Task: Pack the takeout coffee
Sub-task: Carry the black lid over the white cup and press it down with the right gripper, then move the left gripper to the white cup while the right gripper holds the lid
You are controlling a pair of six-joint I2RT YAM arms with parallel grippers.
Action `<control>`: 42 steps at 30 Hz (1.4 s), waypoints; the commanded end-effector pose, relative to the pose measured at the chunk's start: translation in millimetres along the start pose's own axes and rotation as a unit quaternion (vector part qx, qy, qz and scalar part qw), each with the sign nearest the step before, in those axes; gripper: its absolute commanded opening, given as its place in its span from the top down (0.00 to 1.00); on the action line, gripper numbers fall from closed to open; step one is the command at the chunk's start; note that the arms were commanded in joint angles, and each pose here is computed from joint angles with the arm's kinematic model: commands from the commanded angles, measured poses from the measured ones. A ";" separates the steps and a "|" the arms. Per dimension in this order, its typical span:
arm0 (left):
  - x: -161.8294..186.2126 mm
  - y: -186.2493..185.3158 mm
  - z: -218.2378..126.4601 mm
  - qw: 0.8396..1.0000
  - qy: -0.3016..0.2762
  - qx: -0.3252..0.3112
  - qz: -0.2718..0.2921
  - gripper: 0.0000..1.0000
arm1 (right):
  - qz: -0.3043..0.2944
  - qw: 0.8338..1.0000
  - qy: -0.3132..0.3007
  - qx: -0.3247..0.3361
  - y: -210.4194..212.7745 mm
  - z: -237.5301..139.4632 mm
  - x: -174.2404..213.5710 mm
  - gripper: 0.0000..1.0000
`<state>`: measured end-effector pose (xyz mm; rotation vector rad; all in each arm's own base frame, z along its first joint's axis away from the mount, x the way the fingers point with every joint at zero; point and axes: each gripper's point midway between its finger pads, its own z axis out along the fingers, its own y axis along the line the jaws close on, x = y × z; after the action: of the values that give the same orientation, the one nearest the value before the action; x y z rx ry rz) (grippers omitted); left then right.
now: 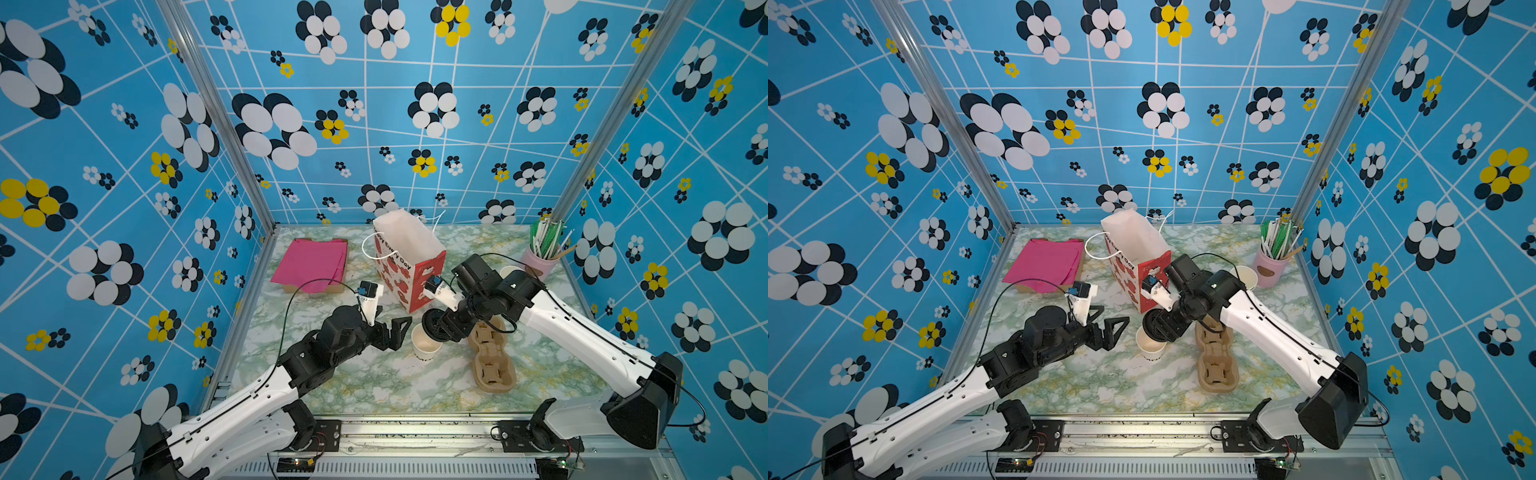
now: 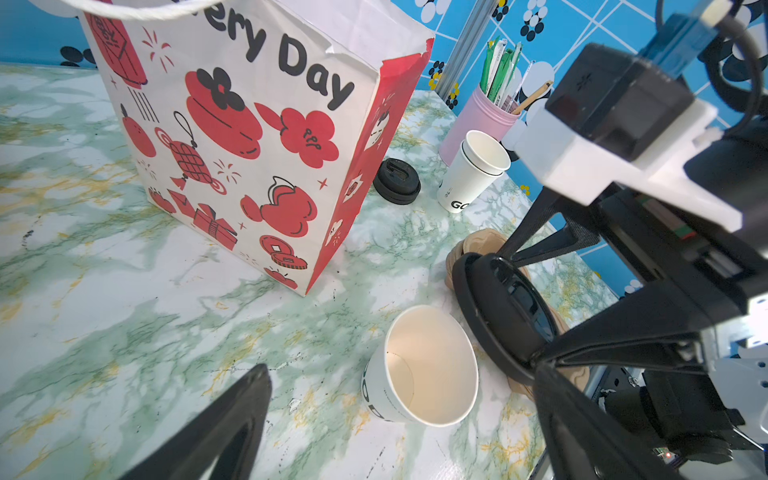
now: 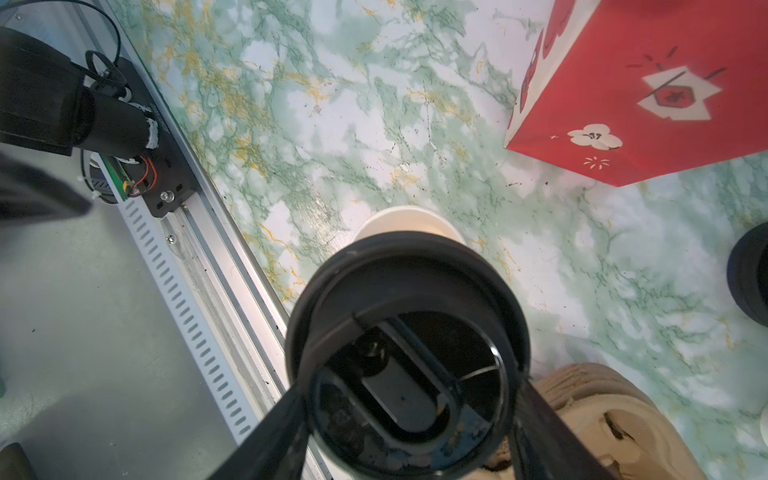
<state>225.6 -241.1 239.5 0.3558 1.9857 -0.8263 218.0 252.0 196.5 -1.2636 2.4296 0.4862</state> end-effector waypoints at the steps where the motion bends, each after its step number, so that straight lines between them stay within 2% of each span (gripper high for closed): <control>1: -17.2 -6.5 -1.2 1.000 -0.021 0.012 -0.010 0.01 | -0.009 1.000 0.004 0.016 -3.7 14.4 -1.1 0.31; 6: -14.6 5.8 -0.4 1.000 -0.012 -0.017 -0.017 0.01 | -0.013 0.999 0.026 0.016 -2.5 29.3 5.3 0.32; 15: -7.1 37.4 -3.7 0.996 0.001 -0.069 -0.063 0.01 | -0.027 0.998 0.057 0.025 0.1 46.0 14.4 0.31; 42: 15.8 32.3 18.6 0.994 0.066 -0.037 -0.076 0.01 | -0.045 0.993 0.102 0.039 3.8 61.0 11.9 0.30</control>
<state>244.0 -225.9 193.3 0.2113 2.2001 -0.8017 221.5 275.3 139.5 -1.4115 2.4934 0.2829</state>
